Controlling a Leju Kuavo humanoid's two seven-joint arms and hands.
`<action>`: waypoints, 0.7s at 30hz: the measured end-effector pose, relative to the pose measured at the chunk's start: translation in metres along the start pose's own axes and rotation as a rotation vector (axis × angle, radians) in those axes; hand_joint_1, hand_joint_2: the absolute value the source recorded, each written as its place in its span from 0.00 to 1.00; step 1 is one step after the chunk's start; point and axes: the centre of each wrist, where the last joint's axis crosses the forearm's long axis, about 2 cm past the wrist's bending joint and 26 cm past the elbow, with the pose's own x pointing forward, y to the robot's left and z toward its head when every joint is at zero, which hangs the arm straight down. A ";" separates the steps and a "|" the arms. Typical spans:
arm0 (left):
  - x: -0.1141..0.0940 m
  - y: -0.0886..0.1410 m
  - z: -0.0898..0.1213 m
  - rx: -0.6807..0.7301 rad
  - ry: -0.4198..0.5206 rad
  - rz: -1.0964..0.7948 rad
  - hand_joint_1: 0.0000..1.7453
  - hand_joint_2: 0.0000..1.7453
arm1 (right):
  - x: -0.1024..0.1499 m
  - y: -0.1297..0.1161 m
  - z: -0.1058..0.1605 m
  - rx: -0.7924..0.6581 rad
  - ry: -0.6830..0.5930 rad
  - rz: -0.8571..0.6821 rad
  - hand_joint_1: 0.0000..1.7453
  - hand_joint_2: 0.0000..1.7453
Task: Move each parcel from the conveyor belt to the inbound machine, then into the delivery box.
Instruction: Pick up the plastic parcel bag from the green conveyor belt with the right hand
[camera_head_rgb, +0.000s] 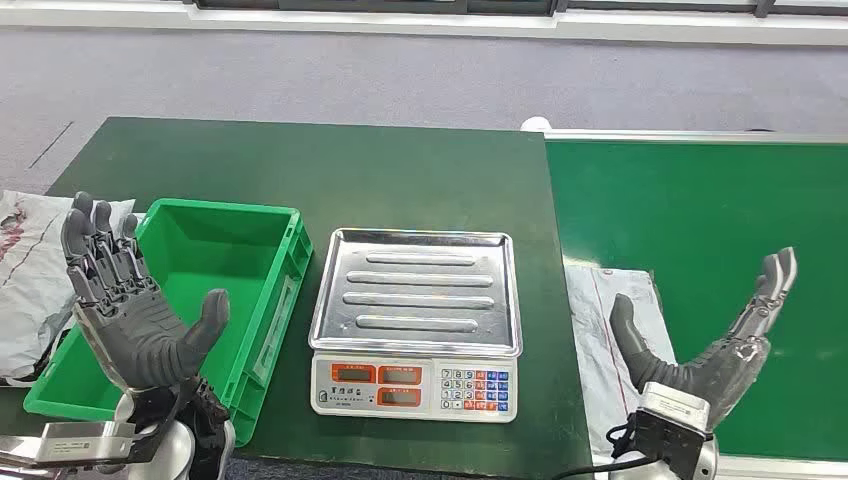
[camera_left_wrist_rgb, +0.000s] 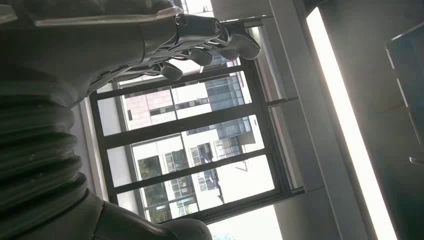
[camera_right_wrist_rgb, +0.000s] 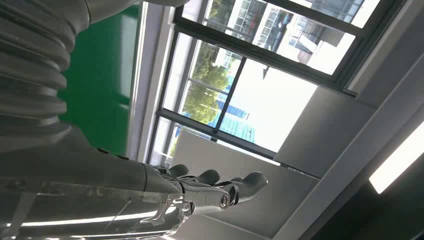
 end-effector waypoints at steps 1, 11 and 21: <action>0.000 0.000 0.000 0.000 0.000 0.000 0.00 1.00 | 0.000 0.000 0.000 0.000 0.000 0.000 0.00 1.00; 0.000 0.000 0.001 0.000 0.002 0.000 0.00 1.00 | -0.002 0.001 0.002 0.010 0.006 0.002 0.00 1.00; 0.000 0.001 0.002 0.013 0.006 0.010 0.00 1.00 | -0.020 -0.007 -0.005 -0.001 0.078 0.415 0.00 1.00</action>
